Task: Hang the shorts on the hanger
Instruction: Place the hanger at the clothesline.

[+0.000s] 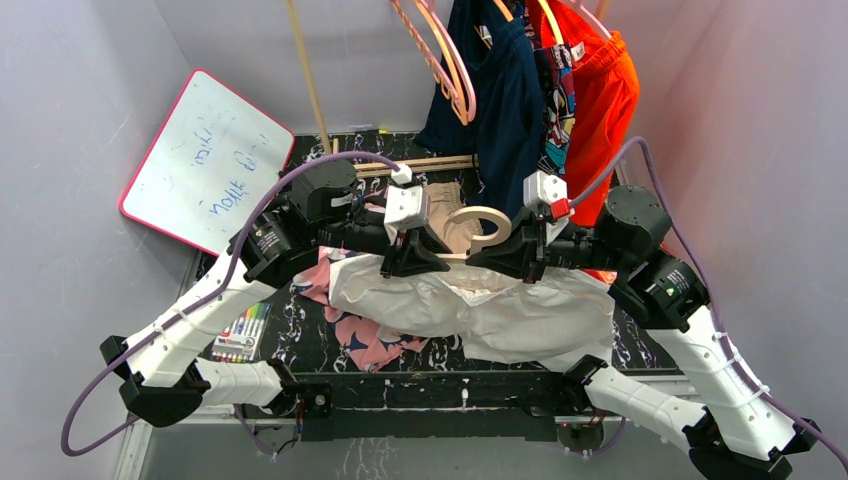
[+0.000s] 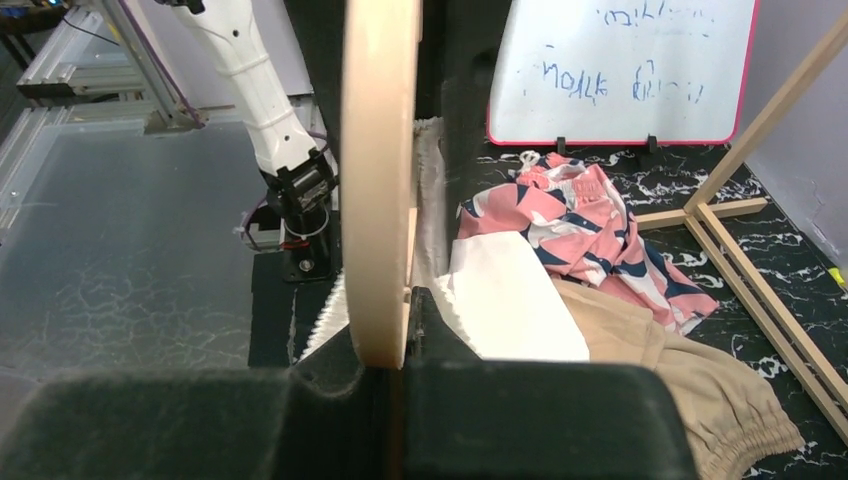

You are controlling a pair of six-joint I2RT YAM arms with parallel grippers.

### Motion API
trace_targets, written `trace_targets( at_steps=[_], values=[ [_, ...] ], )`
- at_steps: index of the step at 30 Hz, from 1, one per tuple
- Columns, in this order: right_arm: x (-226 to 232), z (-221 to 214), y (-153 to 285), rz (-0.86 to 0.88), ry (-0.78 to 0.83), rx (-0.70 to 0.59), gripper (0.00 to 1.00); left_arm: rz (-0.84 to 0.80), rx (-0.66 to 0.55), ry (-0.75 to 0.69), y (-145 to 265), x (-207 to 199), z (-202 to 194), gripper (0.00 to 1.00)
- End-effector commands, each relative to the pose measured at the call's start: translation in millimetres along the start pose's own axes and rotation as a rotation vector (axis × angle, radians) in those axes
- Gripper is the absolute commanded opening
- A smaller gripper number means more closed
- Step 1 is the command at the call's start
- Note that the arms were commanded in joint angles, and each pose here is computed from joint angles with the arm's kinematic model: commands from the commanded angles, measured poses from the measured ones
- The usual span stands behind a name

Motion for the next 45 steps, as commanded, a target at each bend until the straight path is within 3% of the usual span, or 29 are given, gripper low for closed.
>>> trace_targets(
  at_steps=[1, 4, 5, 10, 14, 17, 20, 25, 45],
  values=[
    [-4.6, 9.0, 1.1, -0.073, 0.019, -0.046, 0.0, 0.087, -0.13, -0.133, 13.1, 2.1, 35.8, 0.55],
    [-12.0, 18.8, 5.7, -0.18, 0.043, -0.1, 0.0, 0.201, -0.113, -0.147, 24.0, 5.2, 28.4, 0.96],
    [-17.0, 23.7, 7.7, -0.235, 0.051, -0.12, 0.0, 0.245, -0.109, -0.16, 29.4, 6.4, 28.3, 0.98],
    [-48.3, 50.8, 9.6, -0.476, 0.057, -0.179, 0.0, 0.538, -0.163, -0.254, 77.5, 6.3, 50.0, 0.98],
    [-74.6, 73.1, -0.1, -0.601, 0.014, -0.21, 0.0, 0.969, -0.313, -0.317, 144.6, 4.3, 63.1, 0.98],
    [-91.2, 88.6, -12.9, -0.64, -0.033, -0.234, 0.0, 1.232, -0.445, -0.344, 187.3, -6.2, 50.3, 0.98],
    [-107.9, 102.9, -26.0, -0.674, -0.073, -0.274, 0.0, 1.395, -0.417, -0.308, 207.6, -8.0, 31.5, 0.98],
    [-132.3, 125.1, -50.1, -0.681, -0.109, -0.357, 0.0, 1.473, -0.272, -0.282, 204.5, -1.0, -2.1, 0.98],
    [-240.1, 161.3, -128.6, -0.837, -0.082, -0.613, 0.0, 1.501, 0.01, -0.16, 163.9, 12.8, -130.0, 0.98]
  ],
)
Point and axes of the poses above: each gripper's point midway between its finger pads, its own y axis back along the fingers, its own x axis along the line the jaws close on, z = x × y, the point moved 7 cm from there along y, back along the fingers, and after that the axes turned 2 degrees about -y, right-handed, at the moved point
